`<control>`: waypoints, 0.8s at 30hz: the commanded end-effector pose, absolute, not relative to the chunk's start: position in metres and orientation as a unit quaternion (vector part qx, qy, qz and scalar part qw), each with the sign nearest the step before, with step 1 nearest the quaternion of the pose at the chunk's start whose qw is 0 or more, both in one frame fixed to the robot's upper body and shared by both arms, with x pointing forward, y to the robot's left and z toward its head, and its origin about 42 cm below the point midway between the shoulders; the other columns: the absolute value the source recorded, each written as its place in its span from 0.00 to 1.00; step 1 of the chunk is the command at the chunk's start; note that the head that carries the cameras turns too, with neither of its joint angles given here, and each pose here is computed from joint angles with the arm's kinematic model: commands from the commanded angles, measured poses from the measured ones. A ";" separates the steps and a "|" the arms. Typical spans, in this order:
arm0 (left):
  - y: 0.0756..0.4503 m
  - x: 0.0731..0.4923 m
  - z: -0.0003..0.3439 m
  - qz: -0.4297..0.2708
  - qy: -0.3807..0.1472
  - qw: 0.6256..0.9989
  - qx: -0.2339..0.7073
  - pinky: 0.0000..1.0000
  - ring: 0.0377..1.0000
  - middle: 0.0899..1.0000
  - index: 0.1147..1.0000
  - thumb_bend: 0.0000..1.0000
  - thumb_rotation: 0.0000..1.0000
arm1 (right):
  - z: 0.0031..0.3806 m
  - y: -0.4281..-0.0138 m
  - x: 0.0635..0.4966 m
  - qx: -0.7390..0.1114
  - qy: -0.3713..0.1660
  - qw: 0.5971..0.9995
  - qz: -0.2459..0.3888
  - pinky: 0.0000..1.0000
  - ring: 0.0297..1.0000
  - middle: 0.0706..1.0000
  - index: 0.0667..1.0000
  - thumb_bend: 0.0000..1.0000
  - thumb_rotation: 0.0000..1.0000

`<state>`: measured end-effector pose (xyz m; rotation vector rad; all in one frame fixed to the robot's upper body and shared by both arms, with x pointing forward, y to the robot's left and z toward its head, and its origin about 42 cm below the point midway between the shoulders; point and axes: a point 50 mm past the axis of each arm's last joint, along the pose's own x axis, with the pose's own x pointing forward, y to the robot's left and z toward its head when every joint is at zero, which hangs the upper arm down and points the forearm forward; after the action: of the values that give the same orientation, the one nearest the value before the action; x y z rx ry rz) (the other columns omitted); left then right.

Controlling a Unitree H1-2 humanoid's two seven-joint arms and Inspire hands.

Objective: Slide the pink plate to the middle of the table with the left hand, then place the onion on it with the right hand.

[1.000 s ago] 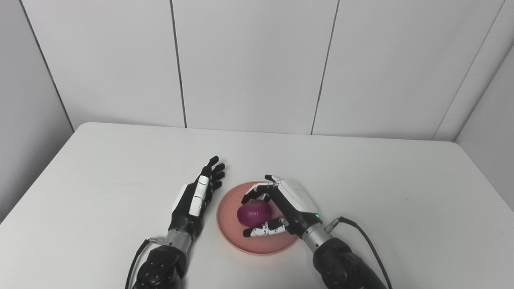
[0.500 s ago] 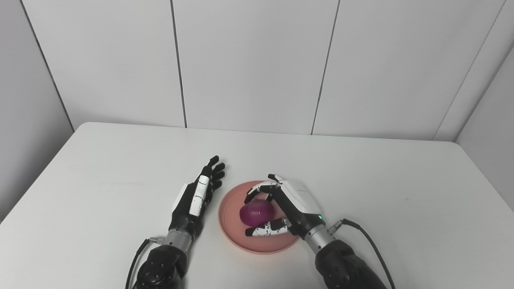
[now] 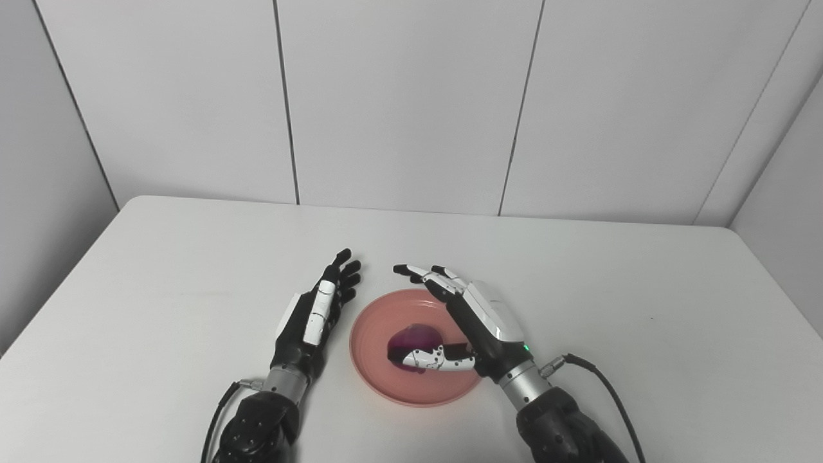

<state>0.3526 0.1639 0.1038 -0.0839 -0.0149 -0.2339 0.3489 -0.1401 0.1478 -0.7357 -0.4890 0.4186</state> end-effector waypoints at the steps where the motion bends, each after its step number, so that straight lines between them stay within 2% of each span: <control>1: 0.159 0.354 0.106 -0.119 -0.024 0.992 -0.046 0.96 0.94 0.93 0.92 0.72 0.99 | 0.170 -0.142 0.354 -0.330 -0.293 0.878 0.184 0.75 0.84 0.88 0.89 0.73 0.59; 6: 0.161 0.354 0.105 -0.121 -0.022 0.991 -0.045 0.97 0.94 0.93 0.92 0.72 0.99 | 0.174 -0.150 0.352 -0.309 -0.296 0.885 0.182 0.81 0.90 0.93 0.94 0.70 0.66; 10: 0.161 0.353 0.105 -0.125 -0.021 0.991 -0.044 0.98 0.95 0.94 0.93 0.72 1.00 | 0.175 -0.161 0.351 -0.287 -0.295 0.895 0.170 0.90 0.95 0.98 0.99 0.70 0.77; 12: 0.162 0.353 0.105 -0.126 -0.021 0.991 -0.042 0.98 0.95 0.94 0.93 0.72 1.00 | 0.175 -0.167 0.351 -0.274 -0.290 0.903 0.162 0.93 0.97 1.00 1.00 0.74 0.85; 13: 0.162 0.353 0.105 -0.126 -0.021 0.991 -0.043 0.98 0.95 0.94 0.93 0.72 1.00 | 0.175 -0.171 0.351 -0.273 -0.284 0.907 0.150 0.94 0.97 1.00 1.00 0.74 0.85; 16: 0.162 0.352 0.105 -0.124 -0.021 0.991 -0.044 0.98 0.95 0.94 0.93 0.72 1.00 | 0.173 -0.183 0.353 -0.259 -0.259 0.923 0.120 0.88 0.94 0.98 0.99 0.78 0.97; 20: 0.163 0.352 0.105 -0.123 -0.021 0.991 -0.046 0.97 0.95 0.94 0.93 0.73 1.00 | 0.167 -0.198 0.358 -0.168 -0.216 0.954 0.123 0.99 0.99 1.00 1.00 0.71 0.98; 24: 0.163 0.352 0.104 -0.122 -0.022 0.991 -0.048 0.97 0.95 0.94 0.93 0.73 0.99 | 0.163 -0.210 0.363 -0.134 -0.183 0.967 0.114 1.00 1.00 1.00 1.00 0.70 0.99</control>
<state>0.3524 0.1647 0.1039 -0.0842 -0.0157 -0.2410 0.3528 -0.2106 0.1465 -0.2973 -0.3363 0.2346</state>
